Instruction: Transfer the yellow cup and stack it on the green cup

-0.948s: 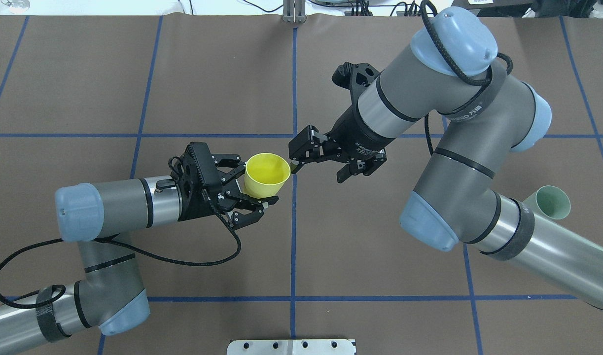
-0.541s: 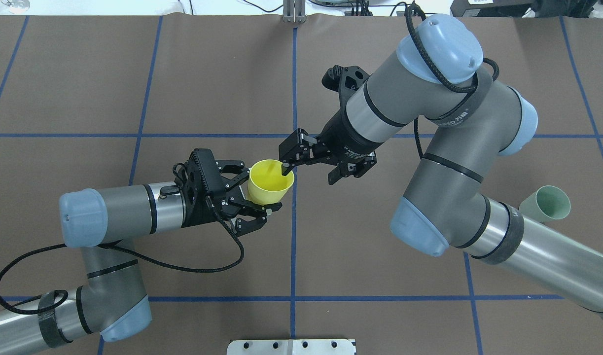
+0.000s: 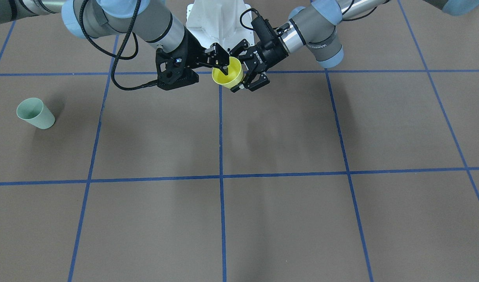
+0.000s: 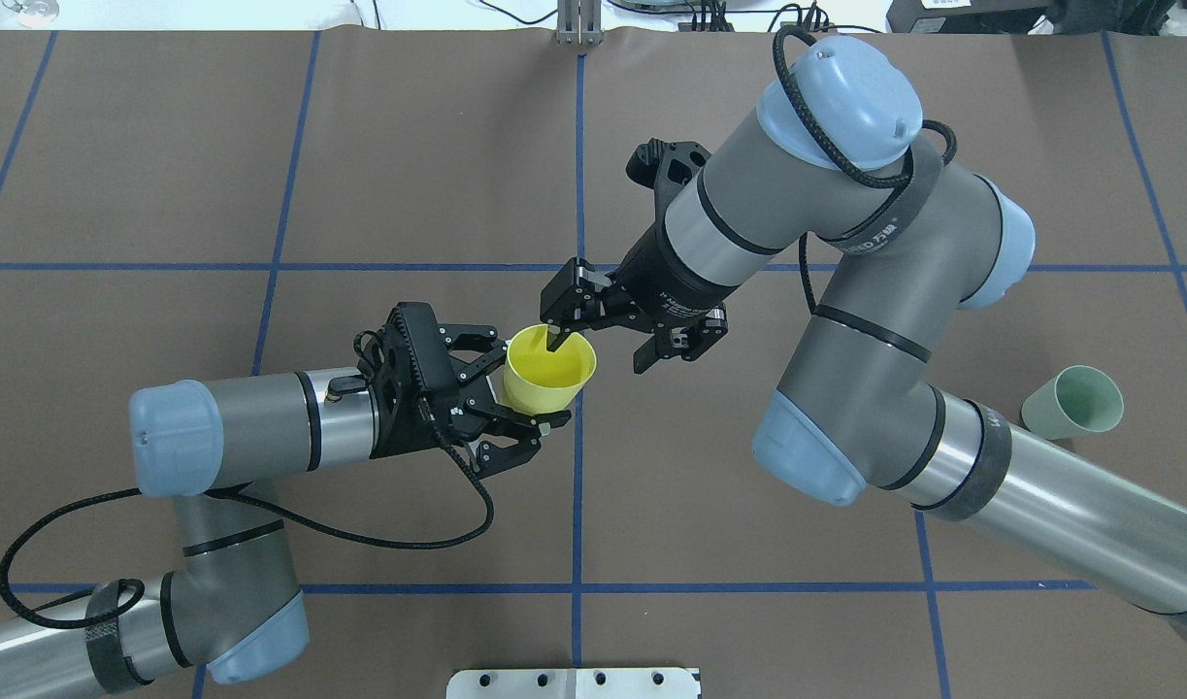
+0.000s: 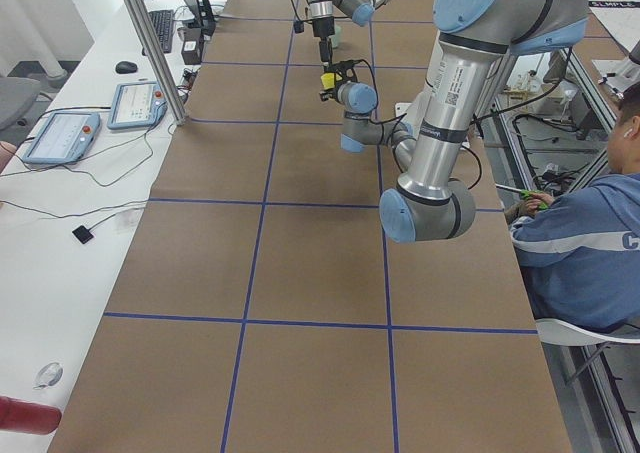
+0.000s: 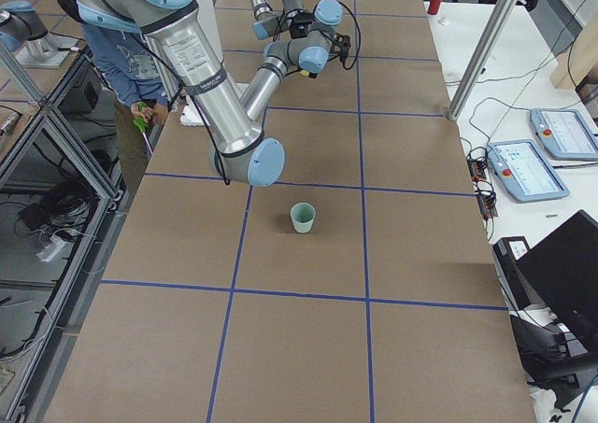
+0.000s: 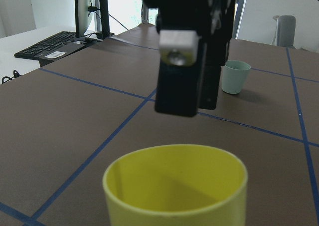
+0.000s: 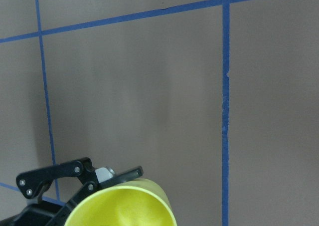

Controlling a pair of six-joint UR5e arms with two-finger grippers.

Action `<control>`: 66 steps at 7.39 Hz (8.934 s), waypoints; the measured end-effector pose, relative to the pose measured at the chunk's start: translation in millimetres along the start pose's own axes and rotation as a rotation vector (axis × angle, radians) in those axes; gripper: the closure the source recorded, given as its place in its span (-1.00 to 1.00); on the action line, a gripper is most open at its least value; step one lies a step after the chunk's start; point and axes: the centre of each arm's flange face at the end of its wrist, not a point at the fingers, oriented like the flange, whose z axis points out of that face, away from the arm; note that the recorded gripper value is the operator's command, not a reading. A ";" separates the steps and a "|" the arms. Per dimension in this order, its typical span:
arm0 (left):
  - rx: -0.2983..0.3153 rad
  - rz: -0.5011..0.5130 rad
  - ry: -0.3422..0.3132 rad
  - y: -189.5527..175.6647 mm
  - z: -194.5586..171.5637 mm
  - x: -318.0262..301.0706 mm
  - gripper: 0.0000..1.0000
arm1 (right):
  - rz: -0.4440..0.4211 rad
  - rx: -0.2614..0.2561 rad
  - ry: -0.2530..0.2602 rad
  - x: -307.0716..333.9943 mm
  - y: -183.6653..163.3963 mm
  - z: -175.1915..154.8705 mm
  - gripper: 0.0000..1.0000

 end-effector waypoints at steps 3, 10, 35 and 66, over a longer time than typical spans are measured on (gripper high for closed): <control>0.011 0.001 0.004 -5.8 1.4 2.5 0.85 | 0.030 -0.067 -0.001 4.7 5.7 4.0 -0.31; 0.019 0.002 0.007 -9.6 2.7 3.9 -0.58 | 0.044 -0.090 -0.001 5.4 8.4 6.1 1.00; 0.006 -0.033 -0.130 13.6 -10.0 -12.4 -0.99 | 0.283 0.257 0.418 463.8 8.8 -196.3 1.00; -0.787 -0.944 -0.656 -2.5 -377.3 -359.9 -1.00 | 0.014 0.357 0.482 451.5 -66.4 -238.2 -0.99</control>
